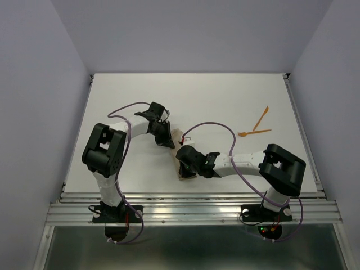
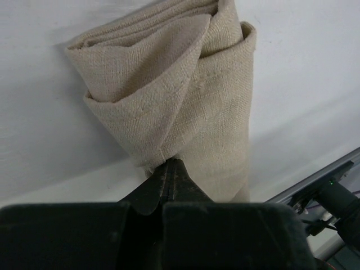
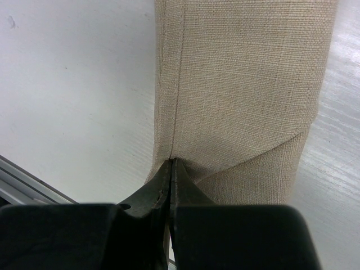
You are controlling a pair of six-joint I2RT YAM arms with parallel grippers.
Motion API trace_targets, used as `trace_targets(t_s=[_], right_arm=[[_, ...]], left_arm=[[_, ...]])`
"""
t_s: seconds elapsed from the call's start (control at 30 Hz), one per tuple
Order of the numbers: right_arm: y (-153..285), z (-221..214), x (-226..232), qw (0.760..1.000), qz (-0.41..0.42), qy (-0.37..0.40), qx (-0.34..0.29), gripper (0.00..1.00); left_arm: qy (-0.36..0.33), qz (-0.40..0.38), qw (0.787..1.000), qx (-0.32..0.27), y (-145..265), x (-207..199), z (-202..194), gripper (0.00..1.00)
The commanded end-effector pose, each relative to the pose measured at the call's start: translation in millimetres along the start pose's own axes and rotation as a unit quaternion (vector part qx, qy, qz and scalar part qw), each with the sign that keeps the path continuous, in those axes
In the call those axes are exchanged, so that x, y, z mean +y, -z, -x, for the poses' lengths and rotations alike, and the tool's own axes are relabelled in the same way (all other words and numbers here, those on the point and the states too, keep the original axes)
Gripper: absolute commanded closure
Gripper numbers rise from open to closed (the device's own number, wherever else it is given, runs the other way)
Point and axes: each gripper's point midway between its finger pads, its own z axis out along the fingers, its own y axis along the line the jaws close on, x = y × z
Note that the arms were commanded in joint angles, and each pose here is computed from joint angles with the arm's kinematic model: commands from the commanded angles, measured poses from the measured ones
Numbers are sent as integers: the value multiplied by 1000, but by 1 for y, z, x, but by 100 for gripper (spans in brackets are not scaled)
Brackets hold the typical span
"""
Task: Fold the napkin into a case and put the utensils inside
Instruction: Smooth out the smaller rectangle-folded napkin at the center of the board.
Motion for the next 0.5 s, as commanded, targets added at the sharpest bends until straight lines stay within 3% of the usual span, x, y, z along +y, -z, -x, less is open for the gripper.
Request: trace_targets(t_s=[0.0,0.3,0.47], right_arm=[[-1,-20,-15,999,-23,12,30,99],[1,-20,-15,999,-22,13,32,99],[2,-20,-16,999,-24,10,30,99]], left_arm=[[-24,40,998,-31,3,6,22,100],[-46,31,997,-50,2,-8,40,100],[-46,12,996,-78,25,-27,47,100]])
